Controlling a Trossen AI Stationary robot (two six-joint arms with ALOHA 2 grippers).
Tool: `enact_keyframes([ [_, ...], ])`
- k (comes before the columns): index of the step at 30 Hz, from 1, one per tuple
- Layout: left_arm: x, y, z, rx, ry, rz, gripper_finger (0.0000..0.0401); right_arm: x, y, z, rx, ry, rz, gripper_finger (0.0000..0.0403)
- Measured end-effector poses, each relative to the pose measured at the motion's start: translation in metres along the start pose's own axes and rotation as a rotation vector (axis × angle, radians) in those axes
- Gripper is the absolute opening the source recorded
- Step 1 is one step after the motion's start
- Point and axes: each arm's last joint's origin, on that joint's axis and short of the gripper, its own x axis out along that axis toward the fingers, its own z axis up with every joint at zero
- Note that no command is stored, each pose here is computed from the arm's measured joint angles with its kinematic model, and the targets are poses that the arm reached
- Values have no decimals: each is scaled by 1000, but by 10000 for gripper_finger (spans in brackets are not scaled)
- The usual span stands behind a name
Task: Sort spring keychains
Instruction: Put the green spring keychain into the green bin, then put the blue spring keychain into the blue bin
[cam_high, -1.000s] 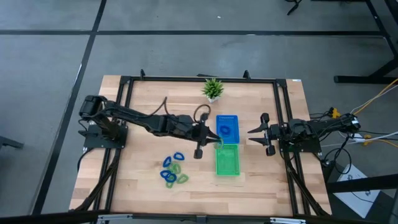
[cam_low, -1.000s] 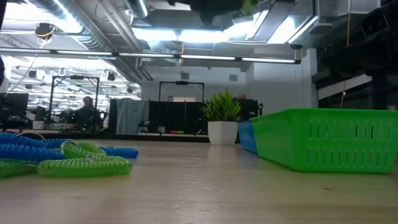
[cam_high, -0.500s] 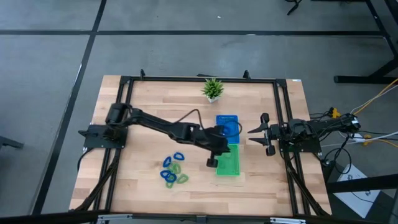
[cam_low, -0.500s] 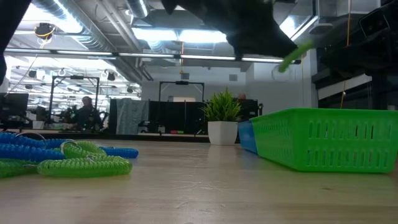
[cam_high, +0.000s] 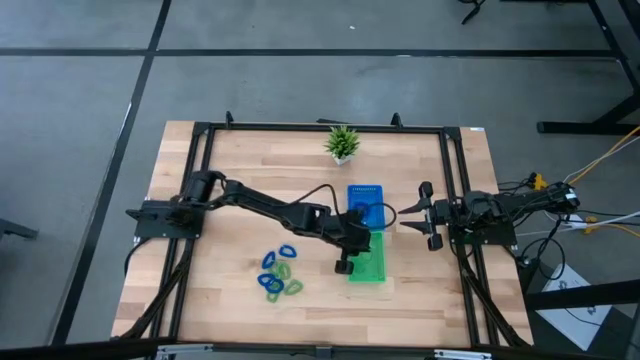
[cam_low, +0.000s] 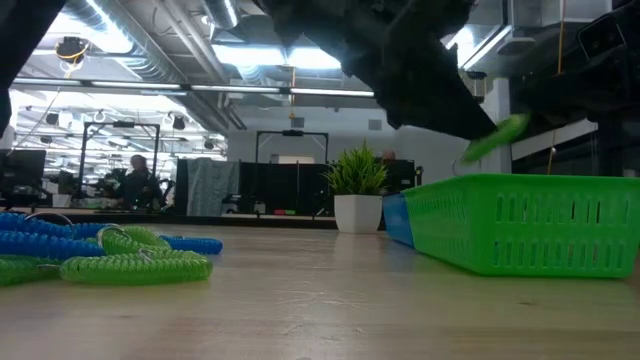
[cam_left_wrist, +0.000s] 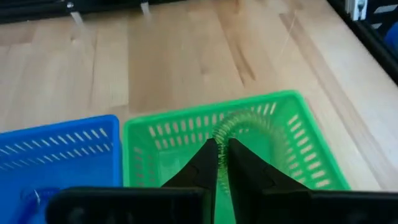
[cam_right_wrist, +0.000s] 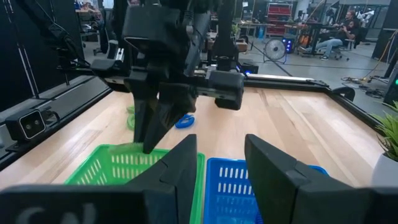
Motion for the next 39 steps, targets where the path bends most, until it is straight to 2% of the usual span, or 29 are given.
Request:
enact_keyframes([
  [7, 2, 1, 0, 8, -15, 5, 21, 0, 0, 0, 0, 0, 0, 136],
  [17, 2, 1, 0, 10, -14, 13, 50, 0, 0, 0, 0, 0, 0, 136],
  [30, 1, 4, 0, 21, -7, 151, 102, 0, 0, 0, 0, 0, 0, 136],
  [35, -7, 2, 5, 12, -11, 97, 122, 0, 0, 0, 0, 1, 0, 136],
  [39, -27, 1, 19, 12, -39, 62, 122, 0, 0, 0, 0, 0, 0, 136],
])
